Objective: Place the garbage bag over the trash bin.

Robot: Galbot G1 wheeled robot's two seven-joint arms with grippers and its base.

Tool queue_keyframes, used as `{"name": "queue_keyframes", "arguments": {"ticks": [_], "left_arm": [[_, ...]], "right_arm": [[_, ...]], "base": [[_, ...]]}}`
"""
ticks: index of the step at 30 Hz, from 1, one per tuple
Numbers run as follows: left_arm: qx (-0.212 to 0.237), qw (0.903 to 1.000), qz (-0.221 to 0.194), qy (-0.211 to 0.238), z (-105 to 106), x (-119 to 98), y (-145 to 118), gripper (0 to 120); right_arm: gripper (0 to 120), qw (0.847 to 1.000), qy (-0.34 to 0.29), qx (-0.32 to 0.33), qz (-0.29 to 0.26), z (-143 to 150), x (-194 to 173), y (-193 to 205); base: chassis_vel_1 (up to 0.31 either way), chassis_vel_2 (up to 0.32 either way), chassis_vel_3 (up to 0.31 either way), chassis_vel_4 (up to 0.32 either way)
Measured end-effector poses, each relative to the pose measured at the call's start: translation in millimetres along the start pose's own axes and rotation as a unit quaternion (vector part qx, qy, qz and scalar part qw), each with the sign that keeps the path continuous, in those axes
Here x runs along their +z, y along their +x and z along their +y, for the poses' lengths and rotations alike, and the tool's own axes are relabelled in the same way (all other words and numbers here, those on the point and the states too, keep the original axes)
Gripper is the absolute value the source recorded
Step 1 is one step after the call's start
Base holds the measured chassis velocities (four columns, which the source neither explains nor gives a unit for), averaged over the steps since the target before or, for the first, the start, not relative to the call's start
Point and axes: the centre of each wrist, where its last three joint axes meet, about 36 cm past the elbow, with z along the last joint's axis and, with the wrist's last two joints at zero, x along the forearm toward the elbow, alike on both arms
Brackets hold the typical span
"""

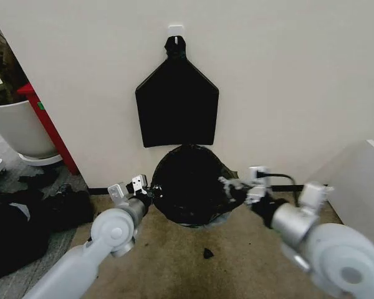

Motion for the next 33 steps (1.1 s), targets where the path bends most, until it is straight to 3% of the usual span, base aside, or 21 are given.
{"name": "queue_keyframes", "arguments": {"ticks": [2,4,7,9,11,14,20,26,33], "left_arm": [[-0.004,0.9987,0.031,0.039,0.9,-3.6,-1.9,0],[-0.004,0.9982,0.037,0.047,0.8,-4.0,-2.0,0],[-0.003,0.9932,0.073,0.09,0.6,-6.9,-3.1,0],[-0.006,0.9903,0.087,0.108,1.0,-8.6,-4.4,0],[-0.008,0.989,0.092,0.116,1.2,-9.6,-5.0,0],[-0.009,0.9833,0.112,0.143,2.6,-12.9,-7.3,0],[-0.014,0.9797,0.123,0.157,4.9,-12.2,-11.1,0],[-0.01,0.9789,0.125,0.161,2.7,-11.1,-11.4,0],[0.0,0.9783,0.127,0.163,-2.8,-12.8,-8.9,0]], "right_arm": [[19,0.999,-0.029,-0.019,-0.016,-33.9,10.5,18.3],[20,0.999,-0.035,-0.022,-0.018,-44.1,15.5,23.4],[35,0.999,-0.034,-0.012,-0.021,-86.6,54.7,41.0],[44,0.998,-0.065,0.007,-0.015,-94.1,79.8,45.1],[49,0.996,-0.083,0.016,-0.014,-92.0,89.3,44.9],[62,0.986,-0.162,0.044,-0.02,-68.7,103.4,37.3],[83,0.969,-0.24,0.041,-0.031,-37.8,96.8,31.2],[99,0.97,-0.231,0.067,-0.02,-33.8,101.4,28.5],[100,0.971,-0.221,0.096,0.0,-41.8,120.7,23.2]], "base": [[0.0,0.0,0.0,0.0],[0.0,0.0,0.0,0.0],[0.0,0.0,0.0,0.0],[0.0,0.0,0.0,0.0],[0.0,0.0,0.0,0.0],[0.0,0.0,0.0,0.0],[0.0,0.0,0.0,0.0],[0.0,0.0,0.0,0.0],[0.0,0.0,0.0,0.0]]}}
